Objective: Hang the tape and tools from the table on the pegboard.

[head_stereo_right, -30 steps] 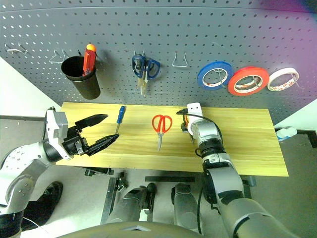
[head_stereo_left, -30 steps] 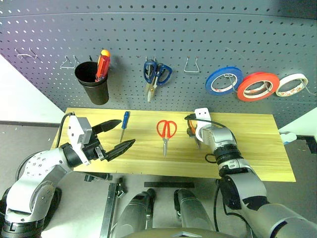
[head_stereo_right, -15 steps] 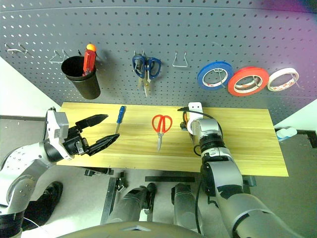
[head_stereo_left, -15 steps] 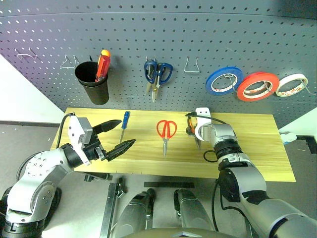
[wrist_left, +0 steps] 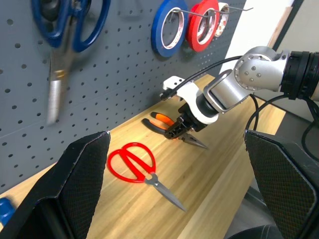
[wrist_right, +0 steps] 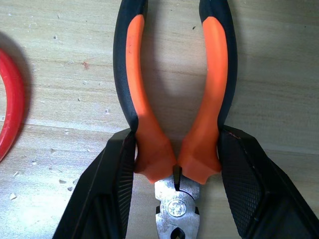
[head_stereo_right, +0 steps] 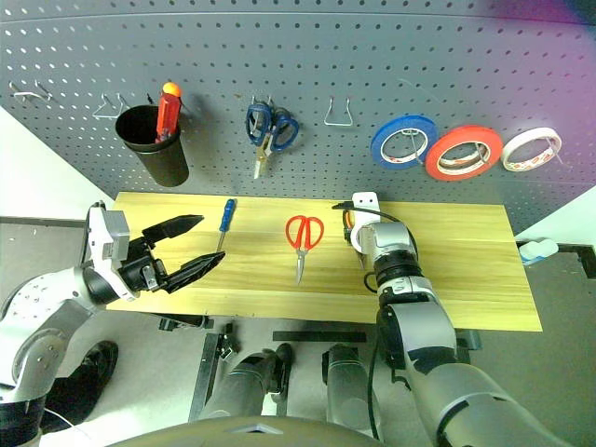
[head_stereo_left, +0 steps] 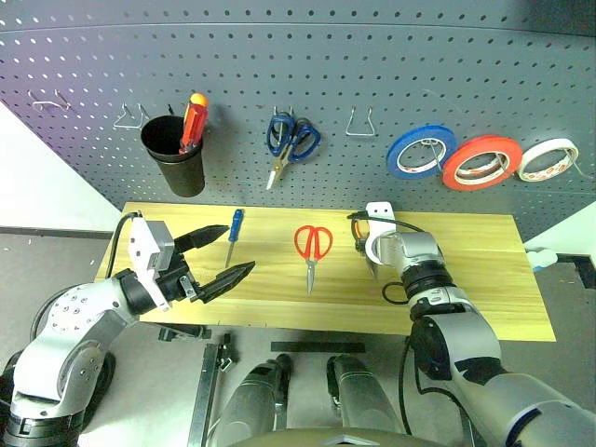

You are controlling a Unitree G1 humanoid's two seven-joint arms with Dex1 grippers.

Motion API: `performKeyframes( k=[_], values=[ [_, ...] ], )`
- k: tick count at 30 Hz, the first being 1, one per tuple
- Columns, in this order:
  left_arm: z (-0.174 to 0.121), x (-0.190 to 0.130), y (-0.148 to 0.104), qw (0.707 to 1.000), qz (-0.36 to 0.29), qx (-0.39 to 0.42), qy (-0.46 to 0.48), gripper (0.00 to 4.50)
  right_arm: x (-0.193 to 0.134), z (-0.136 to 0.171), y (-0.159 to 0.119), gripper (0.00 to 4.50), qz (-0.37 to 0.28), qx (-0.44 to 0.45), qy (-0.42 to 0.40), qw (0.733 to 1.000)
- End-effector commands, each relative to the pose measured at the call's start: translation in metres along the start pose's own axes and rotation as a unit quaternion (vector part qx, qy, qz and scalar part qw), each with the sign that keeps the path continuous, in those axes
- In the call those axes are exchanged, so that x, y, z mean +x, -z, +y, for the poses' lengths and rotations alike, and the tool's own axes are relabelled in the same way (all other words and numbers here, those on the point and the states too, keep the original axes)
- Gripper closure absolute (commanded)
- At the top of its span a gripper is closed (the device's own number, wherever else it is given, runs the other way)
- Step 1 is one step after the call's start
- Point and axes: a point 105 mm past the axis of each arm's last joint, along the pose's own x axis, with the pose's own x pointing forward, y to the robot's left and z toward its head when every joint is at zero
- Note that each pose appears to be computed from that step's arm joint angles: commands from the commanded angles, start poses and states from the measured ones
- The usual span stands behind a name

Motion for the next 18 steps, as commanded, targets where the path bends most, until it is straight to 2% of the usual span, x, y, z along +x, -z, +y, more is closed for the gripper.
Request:
performKeyframes(
  k=[1, 4, 9, 18],
  values=[
    [-0.004, -0.001, -0.009, 1.000, -0.011, 0.016, 0.008, 0.00, 0.003, 0.000, 0.012, 2.37, 0.019, -0.002, 0.001, 1.000],
    [-0.004, 0.000, -0.009, 1.000, -0.010, 0.018, 0.010, 0.00, 0.002, 0.002, 0.009, 2.37, 0.011, 0.004, -0.011, 1.000],
    [-0.002, 0.000, -0.009, 1.000, -0.012, 0.015, 0.010, 0.00, -0.002, 0.009, 0.000, 2.37, -0.016, 0.056, -0.104, 0.993],
    [0.006, -0.002, -0.008, 1.000, -0.012, 0.017, 0.007, 0.00, -0.010, -0.012, 0.012, 2.37, -0.039, 0.026, -0.157, 0.986]
  ],
)
